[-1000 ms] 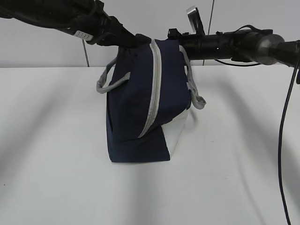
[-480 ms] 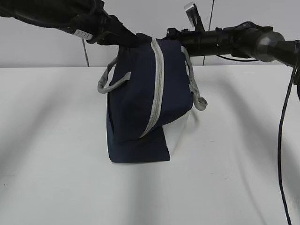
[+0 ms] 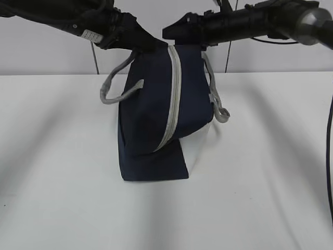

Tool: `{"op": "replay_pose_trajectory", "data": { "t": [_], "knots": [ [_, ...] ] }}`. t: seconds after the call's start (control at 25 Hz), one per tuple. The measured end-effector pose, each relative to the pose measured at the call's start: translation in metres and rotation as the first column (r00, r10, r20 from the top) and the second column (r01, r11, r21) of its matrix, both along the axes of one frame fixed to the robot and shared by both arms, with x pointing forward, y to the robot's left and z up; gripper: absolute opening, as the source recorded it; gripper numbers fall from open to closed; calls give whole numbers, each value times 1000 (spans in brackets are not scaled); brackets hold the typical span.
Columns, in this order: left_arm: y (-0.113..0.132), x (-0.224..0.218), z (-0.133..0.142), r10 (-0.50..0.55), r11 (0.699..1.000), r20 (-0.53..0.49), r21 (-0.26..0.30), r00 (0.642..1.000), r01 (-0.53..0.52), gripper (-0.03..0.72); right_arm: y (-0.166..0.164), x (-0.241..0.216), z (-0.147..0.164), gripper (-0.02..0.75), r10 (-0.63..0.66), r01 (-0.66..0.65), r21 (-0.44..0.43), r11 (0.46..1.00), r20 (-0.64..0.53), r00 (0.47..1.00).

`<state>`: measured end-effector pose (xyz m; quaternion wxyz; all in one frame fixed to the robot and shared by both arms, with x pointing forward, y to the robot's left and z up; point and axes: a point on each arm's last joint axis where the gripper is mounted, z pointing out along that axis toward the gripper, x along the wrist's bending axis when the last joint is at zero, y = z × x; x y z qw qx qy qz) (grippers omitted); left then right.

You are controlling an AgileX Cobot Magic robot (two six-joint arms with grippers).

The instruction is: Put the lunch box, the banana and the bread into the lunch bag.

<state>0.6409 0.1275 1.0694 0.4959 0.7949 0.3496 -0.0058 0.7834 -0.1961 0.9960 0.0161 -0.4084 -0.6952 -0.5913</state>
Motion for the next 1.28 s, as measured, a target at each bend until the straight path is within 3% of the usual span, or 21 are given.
{"op": "replay_pose_trajectory", "data": {
  "t": [0.12, 0.2, 0.4, 0.64, 0.96, 1.12, 1.28],
  "knots": [
    [9, 3, 0, 57, 998, -48, -4, 997, -57, 358, -1, -8, 31, 536, 5, -4, -11, 1000, 53, 999],
    [22, 7, 0, 115, 993, -88, 0, 989, -116, 391, -1, -14, 47, 543, 6, -5, -11, 1000, 73, 997],
    [68, 17, -3, 275, 961, -196, 37, 941, -273, 410, -2, -37, 82, 544, 16, -13, -22, 1000, 106, 994],
    [94, 4, 12, 300, 954, -282, 60, 912, -295, 412, -4, -74, 115, 505, 28, -23, -37, 999, 123, 992],
    [105, -28, 37, 366, 927, -358, 222, 859, -302, 389, -8, -150, 156, 494, 43, -37, -45, 998, 132, 990],
    [109, -44, 51, 427, 896, -362, 291, 829, -334, 339, -12, -194, 150, 492, 34, -26, -70, 997, 111, 993],
    [101, -66, 70, 478, 851, -282, 385, 832, -358, 326, -21, -232, 134, 490, -68, 83, -119, 989, 126, 990]
  ]
}}
